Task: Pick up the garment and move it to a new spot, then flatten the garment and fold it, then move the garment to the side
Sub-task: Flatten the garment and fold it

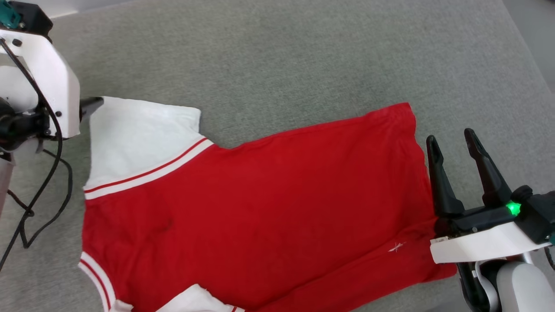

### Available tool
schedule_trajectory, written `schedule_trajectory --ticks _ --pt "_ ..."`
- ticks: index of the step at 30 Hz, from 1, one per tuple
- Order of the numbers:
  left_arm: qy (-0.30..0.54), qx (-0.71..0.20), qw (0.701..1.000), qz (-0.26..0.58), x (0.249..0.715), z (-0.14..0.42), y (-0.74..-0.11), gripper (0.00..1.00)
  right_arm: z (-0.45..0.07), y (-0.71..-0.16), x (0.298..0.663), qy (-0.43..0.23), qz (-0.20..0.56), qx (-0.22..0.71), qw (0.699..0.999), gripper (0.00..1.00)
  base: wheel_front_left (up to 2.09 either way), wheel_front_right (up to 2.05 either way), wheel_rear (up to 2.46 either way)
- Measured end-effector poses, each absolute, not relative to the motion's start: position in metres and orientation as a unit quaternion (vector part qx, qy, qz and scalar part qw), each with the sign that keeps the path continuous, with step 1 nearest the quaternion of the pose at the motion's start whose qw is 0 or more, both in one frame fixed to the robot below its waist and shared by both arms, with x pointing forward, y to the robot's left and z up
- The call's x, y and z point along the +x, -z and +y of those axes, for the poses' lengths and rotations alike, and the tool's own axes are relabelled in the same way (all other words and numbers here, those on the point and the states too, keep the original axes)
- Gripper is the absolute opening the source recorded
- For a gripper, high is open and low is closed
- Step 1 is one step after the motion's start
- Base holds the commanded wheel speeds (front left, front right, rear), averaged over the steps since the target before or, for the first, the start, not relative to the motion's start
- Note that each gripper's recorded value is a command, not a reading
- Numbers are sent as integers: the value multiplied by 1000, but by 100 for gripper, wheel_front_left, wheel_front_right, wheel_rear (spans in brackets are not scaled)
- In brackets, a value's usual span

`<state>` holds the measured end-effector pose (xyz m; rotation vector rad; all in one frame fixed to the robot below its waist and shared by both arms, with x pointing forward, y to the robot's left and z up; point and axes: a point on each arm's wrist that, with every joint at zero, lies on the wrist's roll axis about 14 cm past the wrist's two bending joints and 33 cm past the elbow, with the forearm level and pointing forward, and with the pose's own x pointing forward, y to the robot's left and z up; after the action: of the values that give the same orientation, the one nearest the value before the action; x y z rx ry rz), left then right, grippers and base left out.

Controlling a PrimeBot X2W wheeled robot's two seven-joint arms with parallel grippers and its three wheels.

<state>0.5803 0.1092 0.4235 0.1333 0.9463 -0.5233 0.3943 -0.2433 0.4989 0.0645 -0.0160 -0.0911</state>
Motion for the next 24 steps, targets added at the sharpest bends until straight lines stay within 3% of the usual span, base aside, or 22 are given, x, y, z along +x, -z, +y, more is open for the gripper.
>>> schedule_trajectory --ticks 6,11,12,13,14,24 --pt "243 75 812 526 578 105 -381 100 -255 -473 391 68 23 33 997 100 0 0 0" --pt "250 81 796 546 575 103 -368 100 -255 -462 392 70 35 35 996 100 0 0 0" --pt "252 82 792 550 574 102 -367 83 -255 -461 392 71 37 35 996 100 0 0 0" --pt "256 83 791 550 573 101 -368 22 -256 -459 391 72 38 35 996 100 0 0 0" --pt "257 83 791 550 572 102 -367 0 -256 -458 391 73 39 35 996 100 0 0 0" --pt "271 59 836 473 574 91 -391 0 -260 -470 397 63 27 21 997 100 0 0 0"
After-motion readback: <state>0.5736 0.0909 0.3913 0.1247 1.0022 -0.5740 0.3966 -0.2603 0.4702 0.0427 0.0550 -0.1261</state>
